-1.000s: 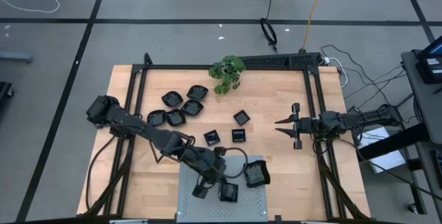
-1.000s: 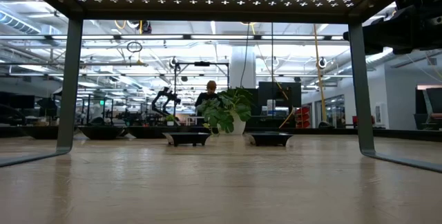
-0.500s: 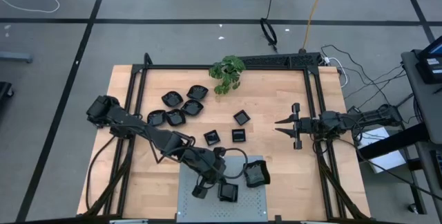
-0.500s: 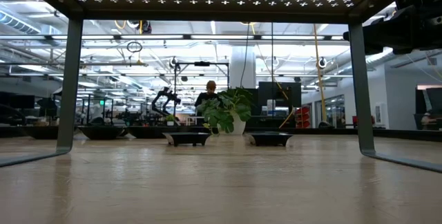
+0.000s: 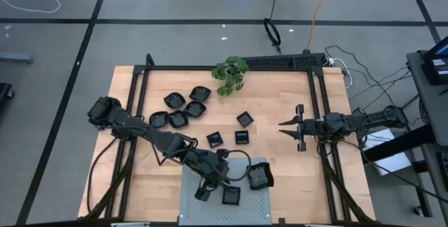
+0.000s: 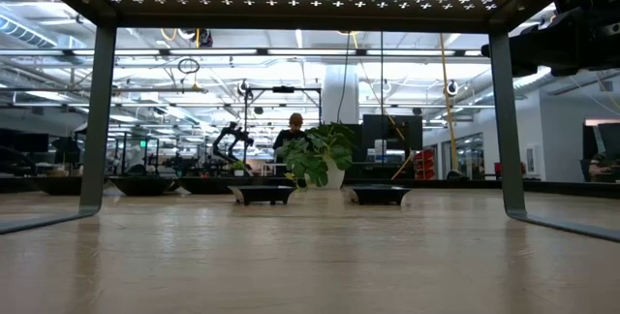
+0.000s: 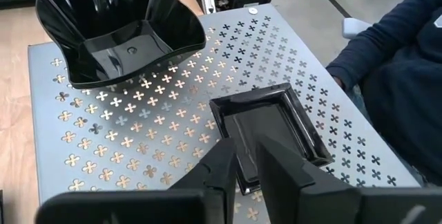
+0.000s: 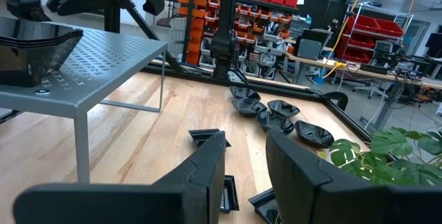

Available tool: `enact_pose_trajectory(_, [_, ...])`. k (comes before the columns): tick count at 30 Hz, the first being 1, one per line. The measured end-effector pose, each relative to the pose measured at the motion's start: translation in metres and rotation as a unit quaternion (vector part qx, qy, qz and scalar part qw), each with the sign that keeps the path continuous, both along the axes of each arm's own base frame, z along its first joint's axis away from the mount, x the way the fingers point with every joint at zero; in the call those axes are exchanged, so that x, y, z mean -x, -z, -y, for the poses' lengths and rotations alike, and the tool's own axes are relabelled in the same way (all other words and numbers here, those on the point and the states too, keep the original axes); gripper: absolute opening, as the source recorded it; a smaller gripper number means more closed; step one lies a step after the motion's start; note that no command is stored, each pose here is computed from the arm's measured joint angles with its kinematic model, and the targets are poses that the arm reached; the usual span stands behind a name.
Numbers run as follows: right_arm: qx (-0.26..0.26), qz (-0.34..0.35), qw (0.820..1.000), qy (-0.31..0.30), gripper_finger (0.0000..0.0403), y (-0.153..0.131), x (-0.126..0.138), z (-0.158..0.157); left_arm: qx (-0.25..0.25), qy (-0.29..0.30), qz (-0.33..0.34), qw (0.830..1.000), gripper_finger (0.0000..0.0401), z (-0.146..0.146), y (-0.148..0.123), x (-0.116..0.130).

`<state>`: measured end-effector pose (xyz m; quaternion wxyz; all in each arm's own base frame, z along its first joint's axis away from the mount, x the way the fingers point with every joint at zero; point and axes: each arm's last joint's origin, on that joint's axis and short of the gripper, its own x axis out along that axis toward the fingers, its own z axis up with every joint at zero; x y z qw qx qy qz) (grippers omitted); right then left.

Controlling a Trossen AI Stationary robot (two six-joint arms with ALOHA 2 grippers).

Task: Pick & Place Mini shaped plates
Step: Stack the square plate onto the other square plate on the shelf, then stack the square plate onto the stacked square plate on the shelf

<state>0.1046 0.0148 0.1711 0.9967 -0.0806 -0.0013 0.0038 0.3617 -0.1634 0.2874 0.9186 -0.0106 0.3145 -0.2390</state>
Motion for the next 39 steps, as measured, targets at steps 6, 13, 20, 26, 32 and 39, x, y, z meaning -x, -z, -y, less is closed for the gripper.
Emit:
enact_pose_trajectory(6, [0.0,0.0,1.0,0.0,0.0095,0.0,0.0,0.0,-0.014,0.01,0.011,1.0,0.0062,-0.001,-0.002,0.001])
enact_pose_trajectory(13, [0.0,0.0,1.0,0.0,0.0094,0.0,0.0,0.0,-0.096,-0.076,0.03,0.992,0.0063,-0.025,-0.027,0.018])
enact_pose_trajectory(20, [0.0,0.0,1.0,0.0,0.0094,0.0,0.0,0.0,-0.144,-0.251,-0.023,0.957,0.0076,-0.074,-0.046,0.044])
enact_pose_trajectory(26, [0.0,0.0,1.0,0.0,0.0096,0.0,0.0,0.0,-0.174,-0.354,-0.11,0.912,0.0156,-0.113,-0.04,0.058])
enact_pose_trajectory(32, [0.0,0.0,1.0,0.0,0.0094,0.0,0.0,0.0,-0.158,-0.394,-0.161,0.891,0.0227,-0.139,-0.01,0.058])
enact_pose_trajectory(39, [0.0,0.0,1.0,0.0,0.0094,0.0,0.0,0.0,-0.119,-0.412,-0.2,0.881,0.0243,-0.17,0.042,0.062])
